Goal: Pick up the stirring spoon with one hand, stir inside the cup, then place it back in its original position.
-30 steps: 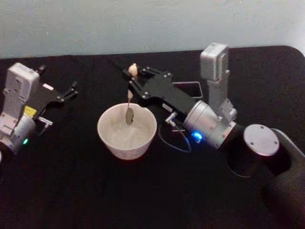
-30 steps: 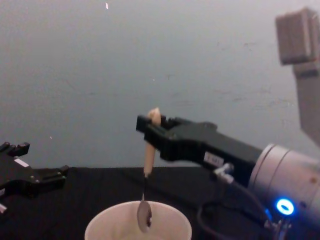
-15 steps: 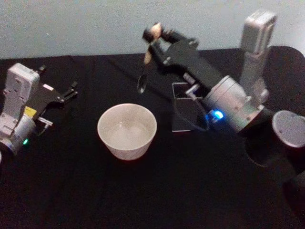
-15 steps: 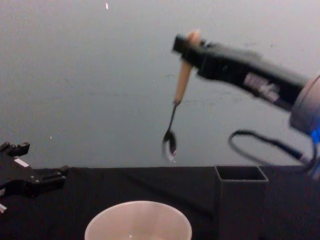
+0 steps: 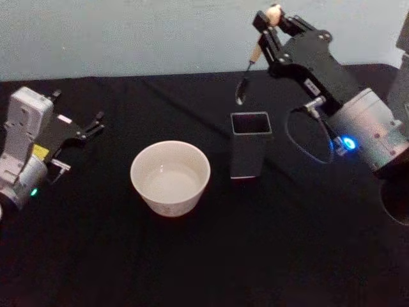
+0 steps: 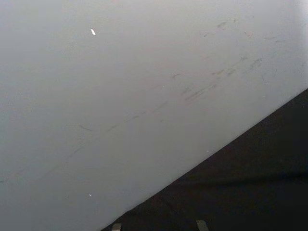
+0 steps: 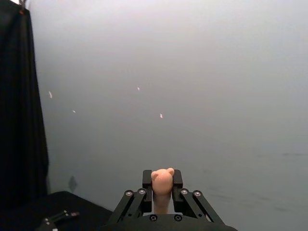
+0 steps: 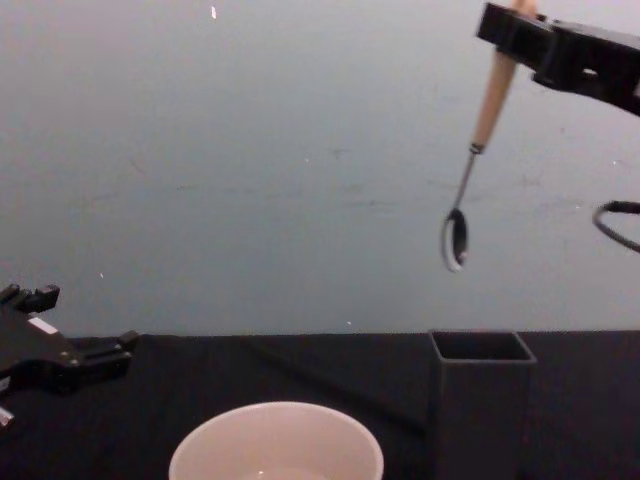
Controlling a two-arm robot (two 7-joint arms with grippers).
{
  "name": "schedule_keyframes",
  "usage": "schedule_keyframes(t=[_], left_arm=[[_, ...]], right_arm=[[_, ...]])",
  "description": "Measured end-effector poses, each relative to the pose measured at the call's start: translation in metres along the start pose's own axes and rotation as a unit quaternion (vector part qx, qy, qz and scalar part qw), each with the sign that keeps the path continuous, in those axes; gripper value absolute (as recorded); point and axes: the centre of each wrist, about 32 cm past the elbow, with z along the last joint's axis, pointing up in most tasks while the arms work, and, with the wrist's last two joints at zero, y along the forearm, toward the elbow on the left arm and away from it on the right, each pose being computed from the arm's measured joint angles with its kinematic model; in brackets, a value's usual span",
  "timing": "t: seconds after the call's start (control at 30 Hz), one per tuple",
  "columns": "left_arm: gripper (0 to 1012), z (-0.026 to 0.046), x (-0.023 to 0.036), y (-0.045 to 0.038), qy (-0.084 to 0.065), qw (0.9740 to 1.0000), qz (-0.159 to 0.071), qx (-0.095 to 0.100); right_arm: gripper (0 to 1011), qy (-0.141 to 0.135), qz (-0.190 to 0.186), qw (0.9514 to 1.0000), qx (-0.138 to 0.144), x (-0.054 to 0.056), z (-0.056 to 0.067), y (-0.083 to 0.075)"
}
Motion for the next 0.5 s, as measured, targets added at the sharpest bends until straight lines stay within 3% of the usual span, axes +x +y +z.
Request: schedule_keyframes(t=[0.17, 0.5], left_arm=[[1001, 0.0, 0.0, 0.0, 0.0, 1.0, 0.0, 0.0], [1001, 0.0, 0.0, 0.0, 0.0, 1.0, 0.0, 0.0]], right_arm=[[226, -0.008, -0.013, 0.9997, -0.019, 0.002, -0.002, -0.01], [226, -0.018, -0.021, 0.9984, -0.049, 0.0, -0.014, -0.015]])
